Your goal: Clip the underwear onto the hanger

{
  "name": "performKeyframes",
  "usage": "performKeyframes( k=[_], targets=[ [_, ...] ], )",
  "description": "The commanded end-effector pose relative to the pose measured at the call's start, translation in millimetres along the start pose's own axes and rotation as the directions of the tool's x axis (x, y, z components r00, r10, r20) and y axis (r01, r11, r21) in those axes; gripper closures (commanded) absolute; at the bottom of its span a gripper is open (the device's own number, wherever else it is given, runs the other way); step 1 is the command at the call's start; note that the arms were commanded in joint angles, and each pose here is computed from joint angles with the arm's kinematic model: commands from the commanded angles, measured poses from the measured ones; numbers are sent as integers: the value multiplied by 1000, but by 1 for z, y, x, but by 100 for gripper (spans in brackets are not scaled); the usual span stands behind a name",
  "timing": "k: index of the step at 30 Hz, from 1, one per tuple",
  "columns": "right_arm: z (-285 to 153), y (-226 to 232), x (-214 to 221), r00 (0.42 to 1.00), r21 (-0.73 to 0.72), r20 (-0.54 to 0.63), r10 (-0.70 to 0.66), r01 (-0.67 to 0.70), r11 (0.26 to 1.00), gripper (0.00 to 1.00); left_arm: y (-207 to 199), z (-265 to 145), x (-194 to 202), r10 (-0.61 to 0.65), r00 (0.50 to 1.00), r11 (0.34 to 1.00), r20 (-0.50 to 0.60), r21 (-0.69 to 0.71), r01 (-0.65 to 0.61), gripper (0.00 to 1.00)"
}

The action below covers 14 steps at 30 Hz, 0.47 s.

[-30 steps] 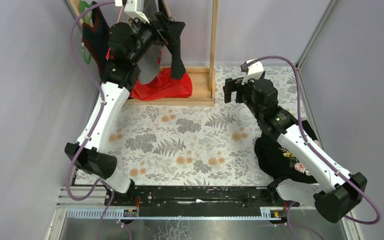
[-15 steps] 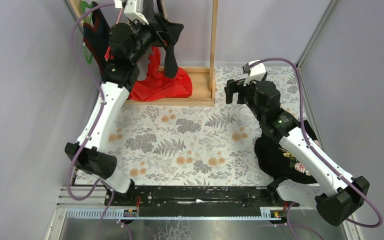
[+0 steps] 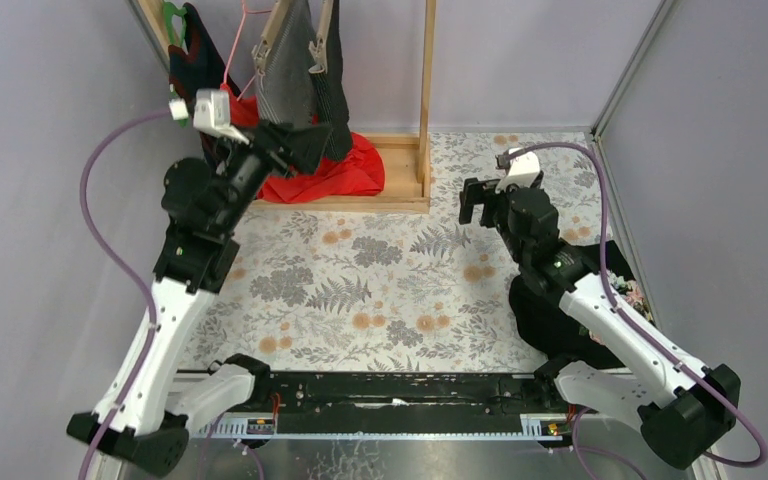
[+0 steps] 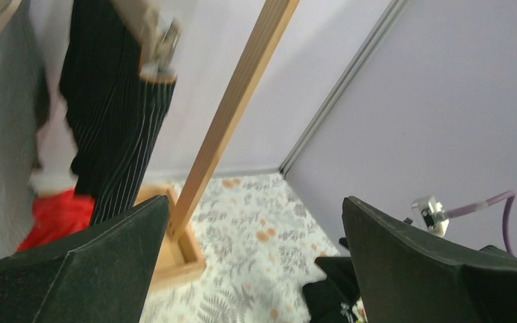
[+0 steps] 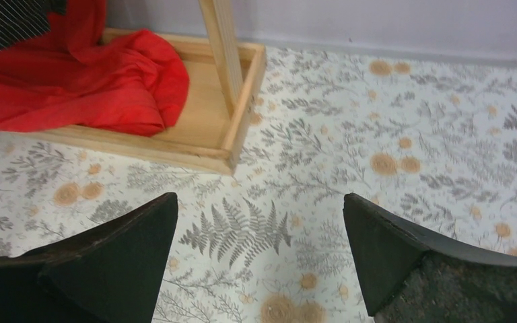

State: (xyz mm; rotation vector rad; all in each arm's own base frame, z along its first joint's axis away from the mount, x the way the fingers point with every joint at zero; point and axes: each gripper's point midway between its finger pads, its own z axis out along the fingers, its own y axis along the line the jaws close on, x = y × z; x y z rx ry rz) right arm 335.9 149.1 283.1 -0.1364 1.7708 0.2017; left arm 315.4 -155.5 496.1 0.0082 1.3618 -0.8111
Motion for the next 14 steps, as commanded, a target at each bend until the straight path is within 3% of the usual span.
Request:
performKeyframes(
  k=[1,9,14],
  targets=[
    [-8,-18,1,991,79,94,93,-100,992,1,18,-32,20,-41,999,996,33,-73,43,0],
    [-9,-17,42,995,67,7,96,-96,993,1,34,-58,75,-77,995,992,-64,-100,71,0],
    [-7,-14,52,995,53,-25,92,-90,994,1,46,-63,87,-68,993,988,-93,-148,54,0]
  ],
)
